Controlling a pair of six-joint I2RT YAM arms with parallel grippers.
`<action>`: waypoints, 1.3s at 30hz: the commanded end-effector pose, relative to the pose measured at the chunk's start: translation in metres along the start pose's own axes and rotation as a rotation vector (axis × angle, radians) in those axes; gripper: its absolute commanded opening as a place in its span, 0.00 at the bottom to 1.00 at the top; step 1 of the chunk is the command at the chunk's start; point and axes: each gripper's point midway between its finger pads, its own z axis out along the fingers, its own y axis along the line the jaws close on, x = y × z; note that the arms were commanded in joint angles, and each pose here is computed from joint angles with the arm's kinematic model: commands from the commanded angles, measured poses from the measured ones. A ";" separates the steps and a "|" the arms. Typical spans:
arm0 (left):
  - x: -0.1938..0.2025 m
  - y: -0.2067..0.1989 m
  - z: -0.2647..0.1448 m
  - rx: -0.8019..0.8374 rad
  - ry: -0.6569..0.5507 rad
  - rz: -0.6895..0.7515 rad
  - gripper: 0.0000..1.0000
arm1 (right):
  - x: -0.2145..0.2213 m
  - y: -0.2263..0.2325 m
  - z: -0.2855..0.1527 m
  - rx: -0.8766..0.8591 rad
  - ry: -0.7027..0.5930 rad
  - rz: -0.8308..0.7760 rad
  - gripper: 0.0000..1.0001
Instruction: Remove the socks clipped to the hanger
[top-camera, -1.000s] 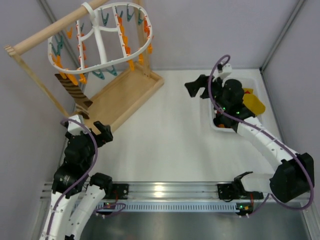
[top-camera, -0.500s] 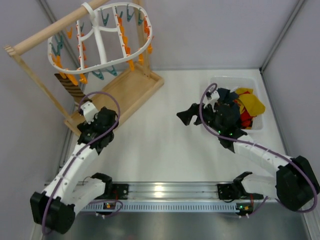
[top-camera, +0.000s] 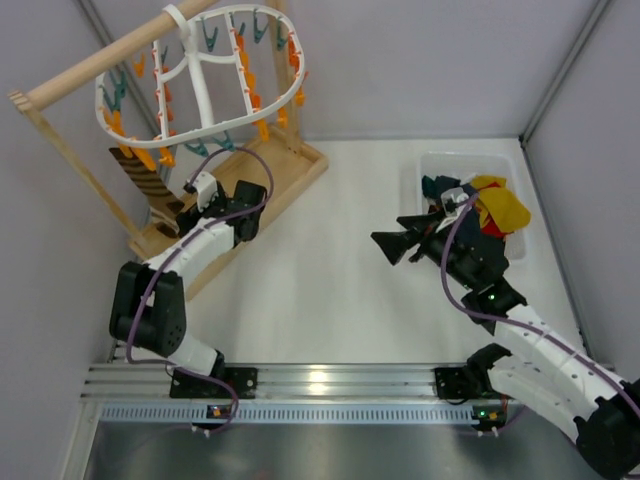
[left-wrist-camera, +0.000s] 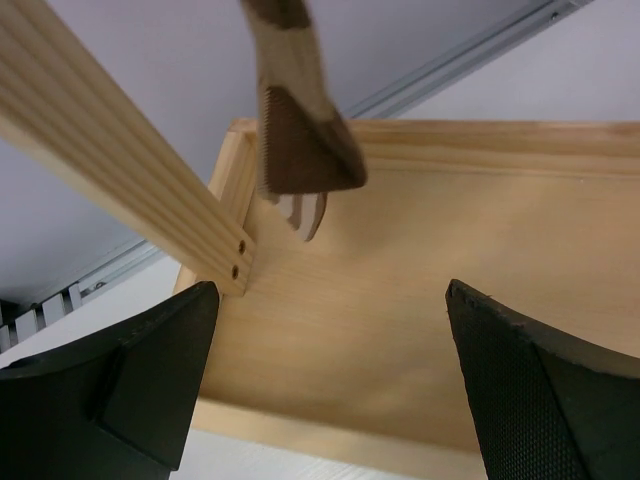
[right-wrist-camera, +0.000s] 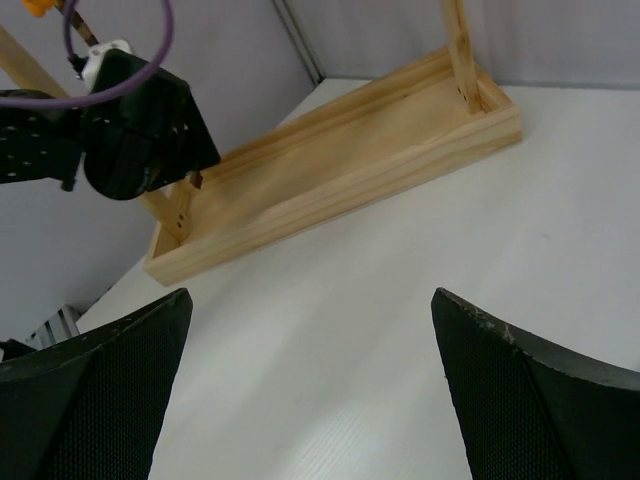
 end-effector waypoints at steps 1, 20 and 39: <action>-0.023 -0.010 0.017 -0.085 -0.076 -0.092 0.99 | -0.018 0.014 -0.011 -0.066 -0.062 -0.049 0.99; -0.005 0.004 0.095 -0.163 -0.035 -0.025 0.98 | -0.031 0.029 -0.027 -0.124 -0.102 -0.102 1.00; -0.006 -0.016 0.094 -0.094 -0.030 0.007 0.35 | -0.029 0.028 -0.024 -0.133 -0.097 -0.100 0.99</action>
